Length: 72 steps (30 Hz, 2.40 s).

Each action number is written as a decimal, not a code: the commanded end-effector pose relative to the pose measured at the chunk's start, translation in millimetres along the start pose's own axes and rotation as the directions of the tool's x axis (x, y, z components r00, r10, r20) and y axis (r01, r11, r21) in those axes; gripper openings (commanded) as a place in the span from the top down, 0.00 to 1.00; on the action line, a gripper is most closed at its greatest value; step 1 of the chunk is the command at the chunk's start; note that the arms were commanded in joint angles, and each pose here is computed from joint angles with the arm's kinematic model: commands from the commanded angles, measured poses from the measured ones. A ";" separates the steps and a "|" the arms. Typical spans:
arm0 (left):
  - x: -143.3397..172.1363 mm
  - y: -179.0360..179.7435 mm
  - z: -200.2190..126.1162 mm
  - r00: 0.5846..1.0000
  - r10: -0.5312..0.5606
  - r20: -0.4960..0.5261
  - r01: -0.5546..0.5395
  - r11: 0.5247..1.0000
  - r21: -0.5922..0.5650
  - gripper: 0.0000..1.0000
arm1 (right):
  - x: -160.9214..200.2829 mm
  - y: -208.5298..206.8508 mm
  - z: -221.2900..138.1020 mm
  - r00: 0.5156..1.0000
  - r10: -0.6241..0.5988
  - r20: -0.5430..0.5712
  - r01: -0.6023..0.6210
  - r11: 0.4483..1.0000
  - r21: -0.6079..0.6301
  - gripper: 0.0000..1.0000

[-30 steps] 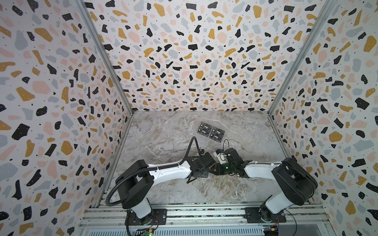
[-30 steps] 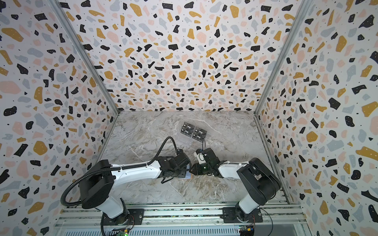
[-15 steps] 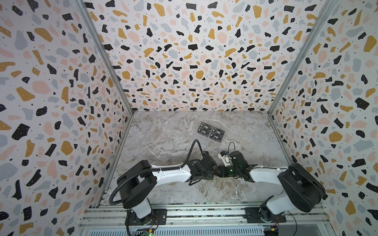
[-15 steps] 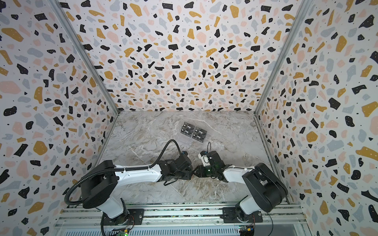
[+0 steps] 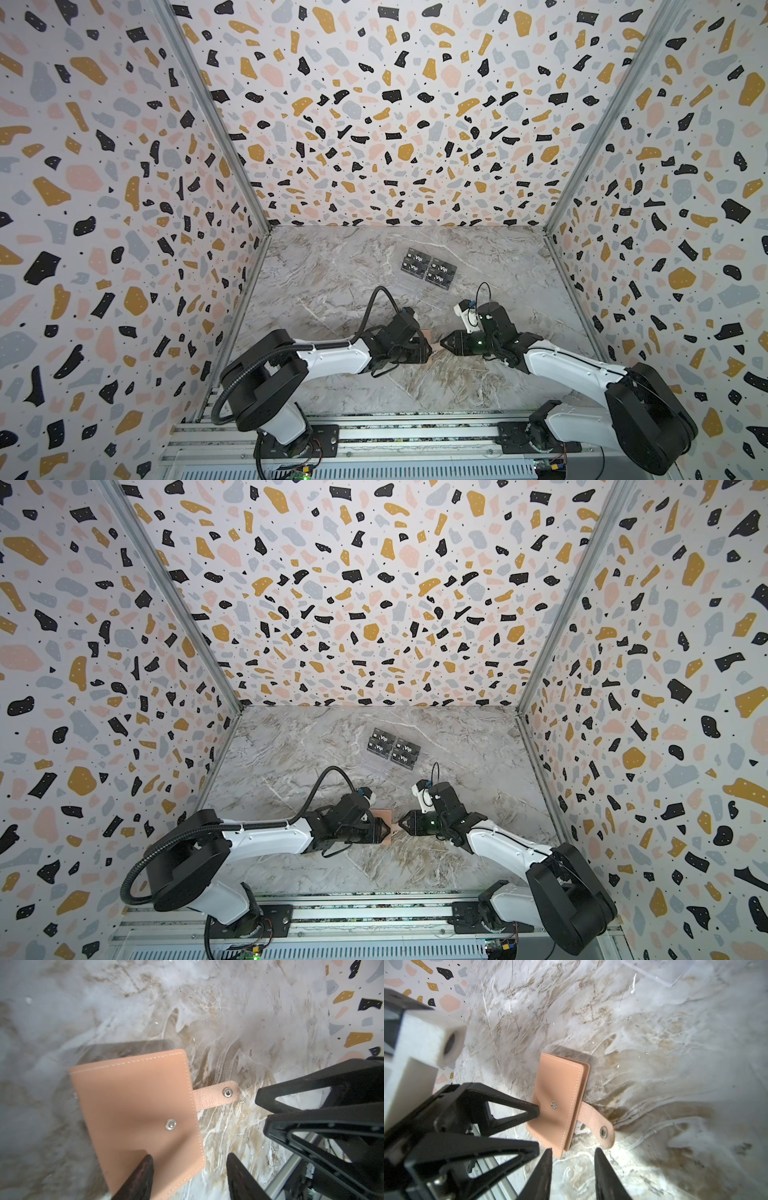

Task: Insert credit cards into a card holder
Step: Close the card holder at the bottom-center of the table.

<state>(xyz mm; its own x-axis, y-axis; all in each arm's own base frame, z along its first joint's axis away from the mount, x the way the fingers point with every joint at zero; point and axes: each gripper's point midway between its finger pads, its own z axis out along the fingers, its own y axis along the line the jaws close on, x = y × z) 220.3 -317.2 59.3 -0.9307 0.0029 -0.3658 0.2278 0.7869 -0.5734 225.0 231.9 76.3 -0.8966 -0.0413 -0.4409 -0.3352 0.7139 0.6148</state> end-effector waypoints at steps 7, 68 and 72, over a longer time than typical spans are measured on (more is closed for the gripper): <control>-22.3 20.6 -29.8 0.997 0.076 -0.003 -0.076 0.996 -0.047 0.57 | -17.6 20.1 1.4 0.999 -0.032 -0.016 0.032 0.999 -0.035 0.66; 43.4 72.0 18.0 0.982 0.061 -0.180 -0.104 0.964 -0.244 0.68 | 1.6 -30.7 -8.7 0.979 0.063 -0.194 -0.026 0.981 0.191 0.71; 44.2 72.4 18.2 0.982 0.061 -0.181 -0.105 0.964 -0.245 0.68 | 8.9 -28.6 -7.4 0.975 0.088 -0.204 -0.057 0.987 0.152 0.72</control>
<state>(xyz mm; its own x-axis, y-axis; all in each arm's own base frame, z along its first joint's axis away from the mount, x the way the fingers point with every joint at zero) 224.5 -302.3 23.8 -0.9208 0.1226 -0.3702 0.2880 0.8539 -0.4335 232.7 206.7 58.1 -0.9591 -0.1183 -0.2573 -0.2384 0.8276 0.5083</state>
